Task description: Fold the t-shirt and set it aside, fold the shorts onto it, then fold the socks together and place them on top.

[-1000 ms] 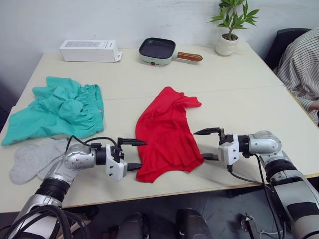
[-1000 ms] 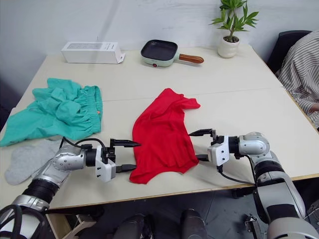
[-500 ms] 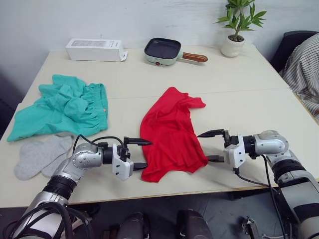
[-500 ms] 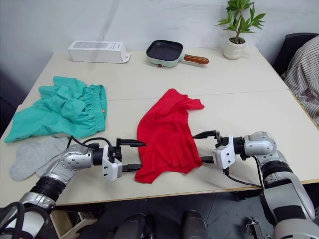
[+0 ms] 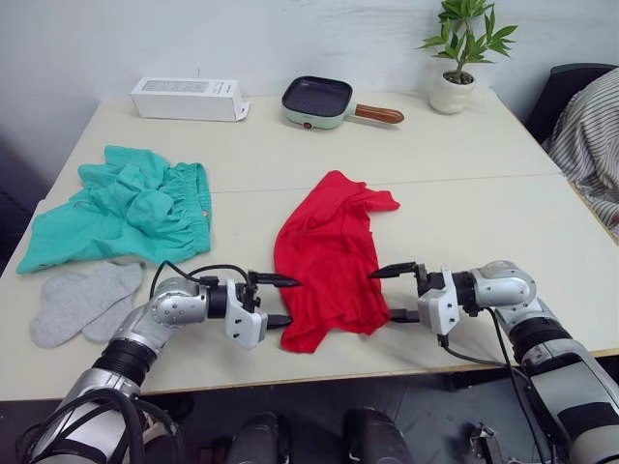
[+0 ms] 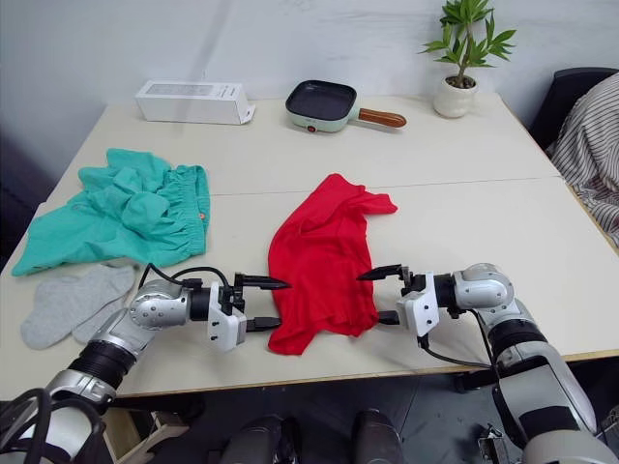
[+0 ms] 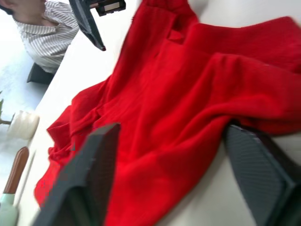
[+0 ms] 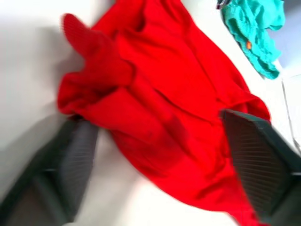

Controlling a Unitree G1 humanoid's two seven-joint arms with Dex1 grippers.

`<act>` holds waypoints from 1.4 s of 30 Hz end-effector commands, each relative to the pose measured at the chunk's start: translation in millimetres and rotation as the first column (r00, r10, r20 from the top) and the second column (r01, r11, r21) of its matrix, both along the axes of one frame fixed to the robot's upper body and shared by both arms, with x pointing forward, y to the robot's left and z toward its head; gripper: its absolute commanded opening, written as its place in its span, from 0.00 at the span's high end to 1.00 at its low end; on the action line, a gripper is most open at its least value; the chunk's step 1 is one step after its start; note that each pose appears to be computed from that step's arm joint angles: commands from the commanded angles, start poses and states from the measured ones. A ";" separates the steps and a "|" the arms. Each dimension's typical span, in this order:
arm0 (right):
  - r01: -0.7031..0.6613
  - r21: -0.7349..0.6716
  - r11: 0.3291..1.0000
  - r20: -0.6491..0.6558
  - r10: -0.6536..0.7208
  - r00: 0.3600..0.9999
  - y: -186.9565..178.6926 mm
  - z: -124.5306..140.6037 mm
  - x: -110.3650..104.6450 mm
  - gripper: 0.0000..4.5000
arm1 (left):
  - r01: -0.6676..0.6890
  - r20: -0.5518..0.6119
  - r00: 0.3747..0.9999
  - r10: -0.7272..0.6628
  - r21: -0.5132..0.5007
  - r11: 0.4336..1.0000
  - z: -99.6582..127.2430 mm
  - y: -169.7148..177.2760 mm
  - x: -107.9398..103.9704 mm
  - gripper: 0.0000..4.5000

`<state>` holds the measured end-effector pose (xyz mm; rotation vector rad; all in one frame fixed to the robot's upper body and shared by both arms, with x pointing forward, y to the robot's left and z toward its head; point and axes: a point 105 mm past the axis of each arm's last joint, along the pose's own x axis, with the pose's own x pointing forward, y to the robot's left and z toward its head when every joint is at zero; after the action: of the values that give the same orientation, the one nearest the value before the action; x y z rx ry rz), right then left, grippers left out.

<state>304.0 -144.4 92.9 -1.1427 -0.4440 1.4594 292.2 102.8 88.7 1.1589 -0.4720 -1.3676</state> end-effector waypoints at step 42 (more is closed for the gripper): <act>-0.048 -0.042 0.998 -0.351 0.030 0.936 -30.1 13.3 -116.8 1.00 | 0.032 -0.328 0.944 -0.010 0.064 0.997 7.6 30.2 -99.6 0.99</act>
<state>192.5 -174.6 98.1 -0.8949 -0.1830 1.6574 197.3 135.3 88.3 0.9613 -0.1748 -1.5611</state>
